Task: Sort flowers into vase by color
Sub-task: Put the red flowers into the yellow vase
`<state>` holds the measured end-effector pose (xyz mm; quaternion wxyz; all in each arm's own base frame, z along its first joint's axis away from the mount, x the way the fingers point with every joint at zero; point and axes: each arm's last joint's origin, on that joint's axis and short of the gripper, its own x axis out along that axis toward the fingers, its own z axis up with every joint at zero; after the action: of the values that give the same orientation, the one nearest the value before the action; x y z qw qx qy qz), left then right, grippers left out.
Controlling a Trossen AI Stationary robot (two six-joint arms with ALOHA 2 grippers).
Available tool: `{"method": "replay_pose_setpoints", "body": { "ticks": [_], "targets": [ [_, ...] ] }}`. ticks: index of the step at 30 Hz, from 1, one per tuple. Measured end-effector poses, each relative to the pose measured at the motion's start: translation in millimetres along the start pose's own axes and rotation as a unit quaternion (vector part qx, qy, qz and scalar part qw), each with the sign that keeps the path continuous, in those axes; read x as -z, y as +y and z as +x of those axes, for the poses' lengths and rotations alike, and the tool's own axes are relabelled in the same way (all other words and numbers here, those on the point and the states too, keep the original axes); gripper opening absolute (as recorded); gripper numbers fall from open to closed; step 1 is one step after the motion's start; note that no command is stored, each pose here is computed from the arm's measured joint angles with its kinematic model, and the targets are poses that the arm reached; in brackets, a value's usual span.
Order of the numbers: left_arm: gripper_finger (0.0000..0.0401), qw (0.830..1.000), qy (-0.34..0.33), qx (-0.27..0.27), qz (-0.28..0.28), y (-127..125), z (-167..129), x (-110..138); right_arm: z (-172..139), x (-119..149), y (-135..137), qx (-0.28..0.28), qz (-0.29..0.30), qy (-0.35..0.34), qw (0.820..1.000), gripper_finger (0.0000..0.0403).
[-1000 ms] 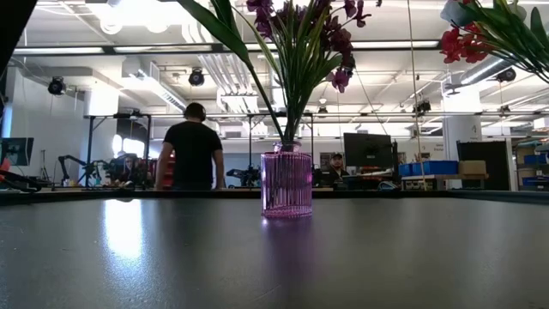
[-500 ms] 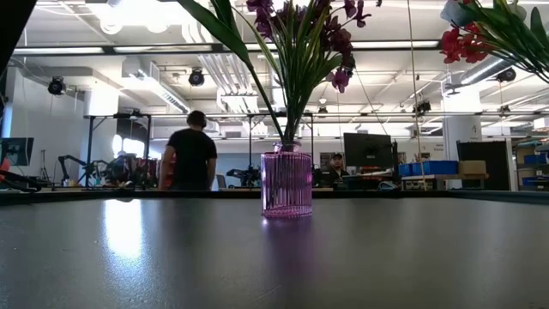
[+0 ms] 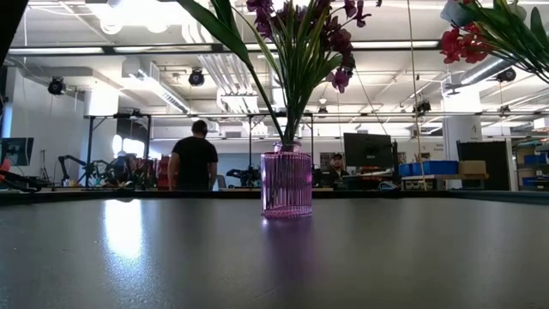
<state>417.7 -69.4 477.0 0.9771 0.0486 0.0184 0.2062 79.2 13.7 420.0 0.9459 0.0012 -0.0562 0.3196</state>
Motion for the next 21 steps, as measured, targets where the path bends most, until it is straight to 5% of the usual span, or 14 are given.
{"method": "replay_pose_setpoints", "body": {
  "ticks": [15,21],
  "targets": [
    [0.0157,0.999,0.042,-0.030,-0.003,0,4,18,-3,91,14,-0.118,0.024,0.046,0.992,0.0009],
    [0.0157,0.996,0.079,-0.033,-0.012,-2,2,26,-26,103,27,-0.084,0.014,0.116,0.990,0.0009]
  ]
}}
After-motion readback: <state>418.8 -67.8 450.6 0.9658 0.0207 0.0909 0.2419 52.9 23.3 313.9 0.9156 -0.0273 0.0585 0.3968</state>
